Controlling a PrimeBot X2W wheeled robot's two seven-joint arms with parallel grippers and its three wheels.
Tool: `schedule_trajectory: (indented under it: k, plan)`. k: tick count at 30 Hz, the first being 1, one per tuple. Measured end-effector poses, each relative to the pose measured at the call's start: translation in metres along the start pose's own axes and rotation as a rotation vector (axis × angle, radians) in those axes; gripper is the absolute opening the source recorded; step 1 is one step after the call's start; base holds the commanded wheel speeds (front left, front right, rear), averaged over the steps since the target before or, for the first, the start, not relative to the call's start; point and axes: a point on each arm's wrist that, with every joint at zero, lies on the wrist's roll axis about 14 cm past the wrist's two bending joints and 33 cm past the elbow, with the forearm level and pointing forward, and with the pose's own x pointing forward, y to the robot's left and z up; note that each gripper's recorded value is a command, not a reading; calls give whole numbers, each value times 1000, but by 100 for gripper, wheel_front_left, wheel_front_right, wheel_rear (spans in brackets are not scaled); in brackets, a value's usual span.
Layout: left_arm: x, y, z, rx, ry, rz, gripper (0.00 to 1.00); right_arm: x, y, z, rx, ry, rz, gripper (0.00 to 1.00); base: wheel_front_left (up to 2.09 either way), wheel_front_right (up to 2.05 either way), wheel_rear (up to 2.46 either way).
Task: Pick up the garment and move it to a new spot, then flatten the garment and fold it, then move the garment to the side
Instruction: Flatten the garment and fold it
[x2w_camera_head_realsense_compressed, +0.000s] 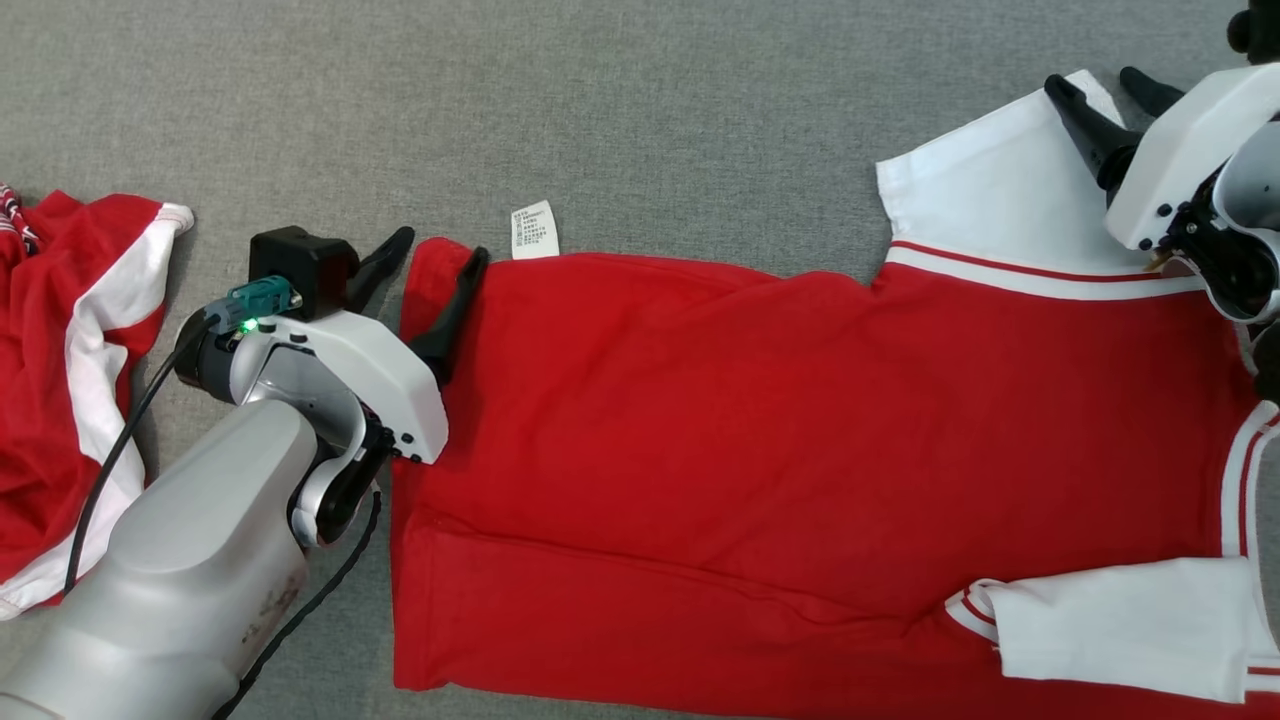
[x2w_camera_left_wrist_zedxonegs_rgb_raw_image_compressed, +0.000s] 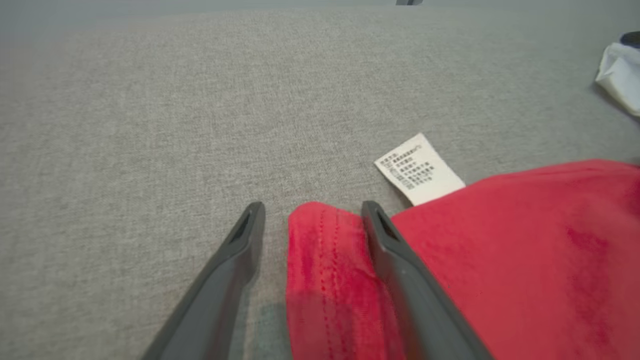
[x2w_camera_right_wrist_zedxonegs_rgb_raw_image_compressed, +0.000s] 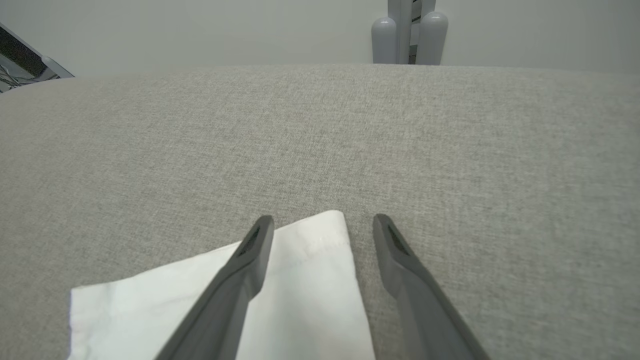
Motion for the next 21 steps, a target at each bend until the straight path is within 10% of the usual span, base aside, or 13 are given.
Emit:
schedule_trajectory:
  k: [10,11,12,14,15,16,17,21]
  plan:
    - [4,1,-7,1,45,-7,100,10,9,-11,7,83,27,100,0,0,0]
    - [3,0,-6,1,45,-8,100,10,10,-12,8,86,29,76,0,0,0]
    - [3,0,-6,2,49,-9,95,9,10,-12,9,89,30,47,0,0,0]
    - [1,-1,-6,-2,56,-11,76,9,12,-13,10,93,33,37,0,0,0]
    - [0,-1,-6,-1,61,-10,48,9,13,-13,8,95,36,10,0,0,0]
    - [0,0,-7,-1,65,-10,38,9,14,-14,6,95,38,0,0,0,0]
    - [-1,0,-7,-2,69,-11,0,9,15,-13,5,91,42,0,0,0,0]
    - [-2,-3,-4,-2,63,-19,0,7,15,-9,-3,55,41,0,0,0,0]
